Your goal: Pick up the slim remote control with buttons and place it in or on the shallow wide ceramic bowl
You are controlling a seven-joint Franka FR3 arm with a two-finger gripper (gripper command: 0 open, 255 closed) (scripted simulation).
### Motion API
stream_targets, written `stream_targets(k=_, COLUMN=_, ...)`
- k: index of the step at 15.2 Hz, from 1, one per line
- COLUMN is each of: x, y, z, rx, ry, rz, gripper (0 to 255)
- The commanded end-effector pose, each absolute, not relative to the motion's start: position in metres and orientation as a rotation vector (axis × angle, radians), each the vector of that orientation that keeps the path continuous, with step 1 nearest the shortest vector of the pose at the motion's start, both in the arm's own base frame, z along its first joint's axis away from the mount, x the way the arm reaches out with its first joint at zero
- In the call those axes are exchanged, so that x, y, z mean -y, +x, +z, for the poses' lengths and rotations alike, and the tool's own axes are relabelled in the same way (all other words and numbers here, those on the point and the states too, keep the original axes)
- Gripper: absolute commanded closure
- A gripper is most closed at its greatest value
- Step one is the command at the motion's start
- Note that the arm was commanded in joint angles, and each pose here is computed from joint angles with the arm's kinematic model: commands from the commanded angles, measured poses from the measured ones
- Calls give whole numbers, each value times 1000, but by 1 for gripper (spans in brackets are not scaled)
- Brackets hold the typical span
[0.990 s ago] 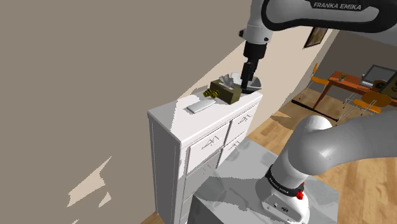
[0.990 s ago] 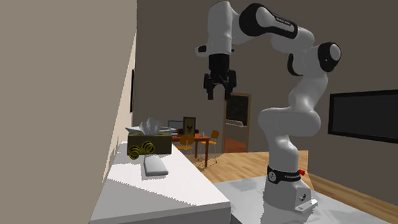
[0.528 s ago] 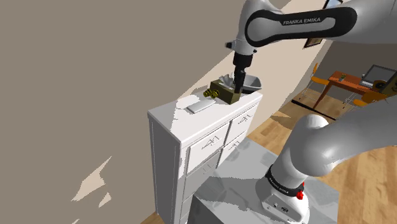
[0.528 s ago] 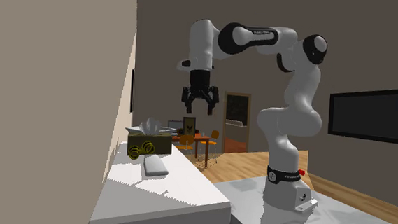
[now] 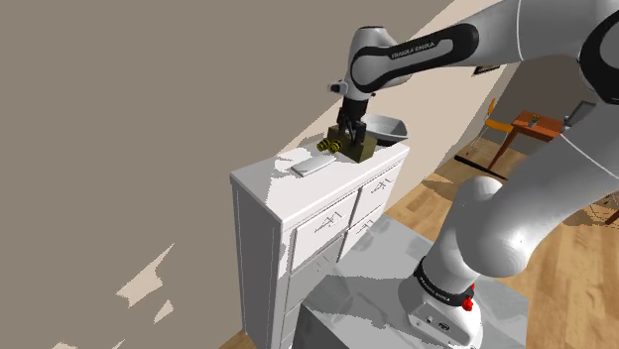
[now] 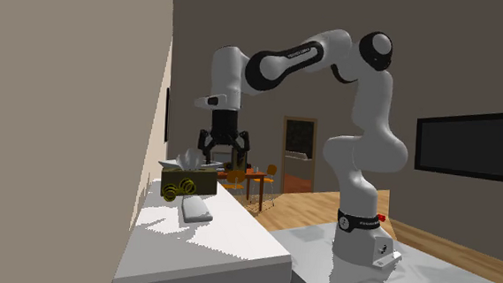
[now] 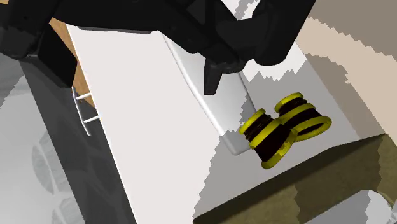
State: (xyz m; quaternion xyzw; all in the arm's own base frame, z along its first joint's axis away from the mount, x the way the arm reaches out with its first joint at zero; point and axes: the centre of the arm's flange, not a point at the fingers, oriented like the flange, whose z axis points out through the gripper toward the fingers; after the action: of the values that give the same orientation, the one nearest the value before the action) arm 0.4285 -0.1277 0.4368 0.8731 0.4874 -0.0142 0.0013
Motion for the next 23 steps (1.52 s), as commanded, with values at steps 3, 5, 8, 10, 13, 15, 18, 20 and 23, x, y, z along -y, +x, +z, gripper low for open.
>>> stream_targets(k=3, x=121, y=470, z=403, rx=-1835, ry=2553, rz=-23, gripper=0)
stream_targets(k=5, x=117, y=489, z=387, rx=-1974, ry=2452, rz=-12, gripper=0)
stream_targets(k=8, x=109, y=512, z=367, rx=-2133, ry=2321, rz=1, gripper=0)
stream_targets(k=10, x=108, y=512, z=357, rx=-2133, ry=2321, rz=1, gripper=0)
stream_targets(k=13, x=108, y=512, z=341, rx=-2133, ry=2321, rz=1, gripper=0)
stream_targets(k=15, x=108, y=511, z=327, rx=-2133, ry=2321, rz=1, gripper=0)
stream_targets(k=18, x=108, y=511, z=327, rx=-2133, ry=2321, rz=0, gripper=0)
stream_targets(k=20, x=108, y=511, z=327, rx=-2133, ry=2321, rz=1, gripper=0)
stream_targets(k=23, x=108, y=511, z=328, rx=-2133, ry=2321, rz=0, gripper=0)
